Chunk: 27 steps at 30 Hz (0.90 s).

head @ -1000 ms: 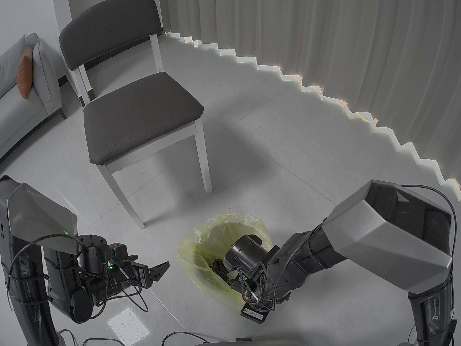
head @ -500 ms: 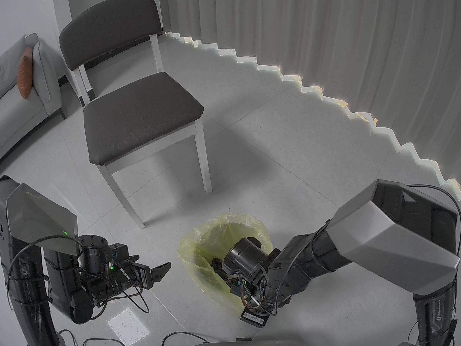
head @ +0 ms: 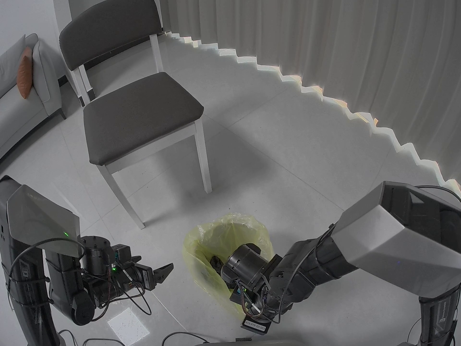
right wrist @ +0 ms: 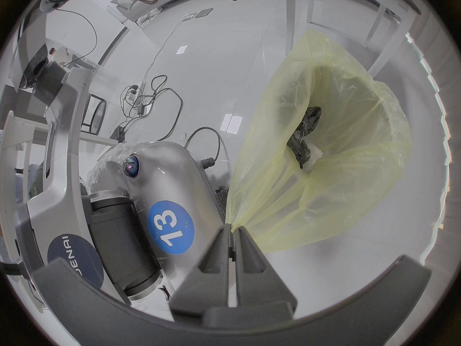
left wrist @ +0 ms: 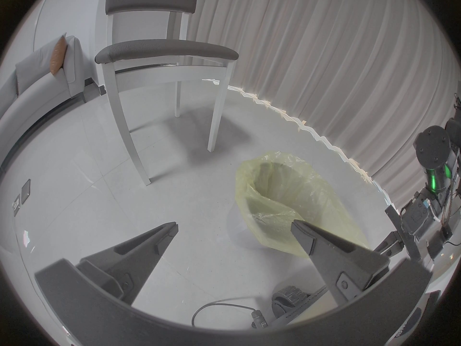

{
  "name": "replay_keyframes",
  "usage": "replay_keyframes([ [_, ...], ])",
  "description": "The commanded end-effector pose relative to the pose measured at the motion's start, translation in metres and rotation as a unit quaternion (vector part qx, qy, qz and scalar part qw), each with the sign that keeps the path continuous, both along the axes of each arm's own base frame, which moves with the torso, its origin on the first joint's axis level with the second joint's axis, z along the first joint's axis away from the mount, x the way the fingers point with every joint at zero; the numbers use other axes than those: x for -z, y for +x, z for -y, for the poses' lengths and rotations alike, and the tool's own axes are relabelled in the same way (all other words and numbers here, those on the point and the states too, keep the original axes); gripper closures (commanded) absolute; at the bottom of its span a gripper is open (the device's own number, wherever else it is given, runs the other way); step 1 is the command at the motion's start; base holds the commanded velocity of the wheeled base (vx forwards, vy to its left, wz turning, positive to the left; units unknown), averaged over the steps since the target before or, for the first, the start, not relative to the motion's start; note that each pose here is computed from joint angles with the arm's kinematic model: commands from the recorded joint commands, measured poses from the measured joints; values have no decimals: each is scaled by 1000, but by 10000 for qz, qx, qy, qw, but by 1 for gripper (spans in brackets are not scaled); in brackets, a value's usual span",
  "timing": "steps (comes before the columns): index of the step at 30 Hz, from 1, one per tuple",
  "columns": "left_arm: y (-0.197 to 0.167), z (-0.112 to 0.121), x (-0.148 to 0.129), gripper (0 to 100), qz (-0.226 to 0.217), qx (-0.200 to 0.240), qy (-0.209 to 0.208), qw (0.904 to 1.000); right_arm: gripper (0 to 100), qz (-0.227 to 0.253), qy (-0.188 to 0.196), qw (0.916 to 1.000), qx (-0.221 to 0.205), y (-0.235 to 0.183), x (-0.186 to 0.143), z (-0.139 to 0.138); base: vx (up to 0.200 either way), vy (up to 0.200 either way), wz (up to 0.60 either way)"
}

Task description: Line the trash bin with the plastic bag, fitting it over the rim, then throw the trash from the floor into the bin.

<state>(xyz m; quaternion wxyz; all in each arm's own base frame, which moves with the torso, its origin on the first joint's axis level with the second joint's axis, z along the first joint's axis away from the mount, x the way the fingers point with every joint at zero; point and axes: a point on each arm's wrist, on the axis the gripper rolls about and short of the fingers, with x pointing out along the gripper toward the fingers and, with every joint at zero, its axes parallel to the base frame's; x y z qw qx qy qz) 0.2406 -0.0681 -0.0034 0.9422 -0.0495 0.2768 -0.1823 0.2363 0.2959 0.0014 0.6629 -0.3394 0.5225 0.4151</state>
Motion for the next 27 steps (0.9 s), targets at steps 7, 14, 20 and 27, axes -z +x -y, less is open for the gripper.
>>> replay_keyframes([
  [7,2,3,0,0,82,48,-35,9999,100,-34,-74,9999,-139,-9,5,-6,0,0,0],
  [14,2,3,-2,0,93,6,-99,9999,0,108,153,9995,-250,-19,-14,-15,0,0,0],
  [20,0,3,-6,0,129,11,-126,9998,0,215,282,9991,-253,-22,-27,-16,0,0,0],
  [27,-1,13,-6,0,170,123,-94,9997,0,460,525,9975,93,1,-31,-16,0,0,0],
])
